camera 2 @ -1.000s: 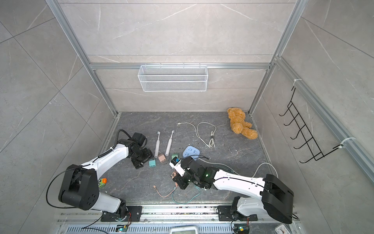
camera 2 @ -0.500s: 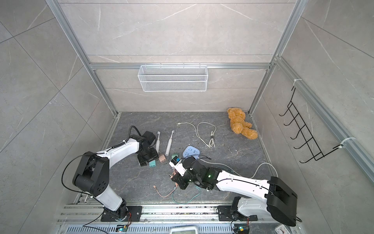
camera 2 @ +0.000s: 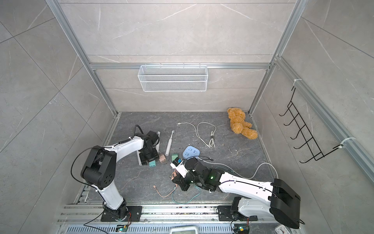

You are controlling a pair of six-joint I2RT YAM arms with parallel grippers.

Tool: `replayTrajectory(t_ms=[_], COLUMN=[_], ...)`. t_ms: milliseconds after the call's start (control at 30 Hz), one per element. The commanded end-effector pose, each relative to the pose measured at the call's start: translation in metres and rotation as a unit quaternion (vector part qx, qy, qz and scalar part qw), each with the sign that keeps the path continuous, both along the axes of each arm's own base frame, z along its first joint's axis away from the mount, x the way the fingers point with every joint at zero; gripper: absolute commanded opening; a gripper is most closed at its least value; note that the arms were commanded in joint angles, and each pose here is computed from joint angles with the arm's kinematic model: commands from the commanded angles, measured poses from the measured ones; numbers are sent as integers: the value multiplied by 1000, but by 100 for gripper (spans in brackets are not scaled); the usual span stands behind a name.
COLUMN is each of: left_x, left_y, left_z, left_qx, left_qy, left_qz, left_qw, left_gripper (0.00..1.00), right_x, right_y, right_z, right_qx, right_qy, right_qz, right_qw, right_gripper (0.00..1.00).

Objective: Charge the electric toothbrush
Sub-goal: Pick up the plug from the center of the board.

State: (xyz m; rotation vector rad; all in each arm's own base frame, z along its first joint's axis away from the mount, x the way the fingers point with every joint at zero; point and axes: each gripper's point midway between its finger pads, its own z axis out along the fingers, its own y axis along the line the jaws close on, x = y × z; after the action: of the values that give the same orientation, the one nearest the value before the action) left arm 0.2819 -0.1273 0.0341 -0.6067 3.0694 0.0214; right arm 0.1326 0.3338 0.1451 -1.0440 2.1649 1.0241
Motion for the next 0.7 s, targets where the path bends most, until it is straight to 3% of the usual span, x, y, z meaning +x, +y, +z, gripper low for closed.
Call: replayTrajectory(t_ms=[0,300,667], left_x=[0,-1,-4], left_y=[-1,0,0], left_z=[-2,-8,-13], left_qx=[5,9,6], left_qy=[9,12,13], left_qz=[-13,-12,-9], left_qw=[1000,1000,1000], left_gripper=[65,57,56], right_x=[-4,-8,-12], right_y=[3,6,11], right_z=[7,7,6], right_qx=[19,28,33], right_qy=[4,9,18], right_qz=[6,15,25], right_qw=[1000,999,999], right_gripper=[0,0,0])
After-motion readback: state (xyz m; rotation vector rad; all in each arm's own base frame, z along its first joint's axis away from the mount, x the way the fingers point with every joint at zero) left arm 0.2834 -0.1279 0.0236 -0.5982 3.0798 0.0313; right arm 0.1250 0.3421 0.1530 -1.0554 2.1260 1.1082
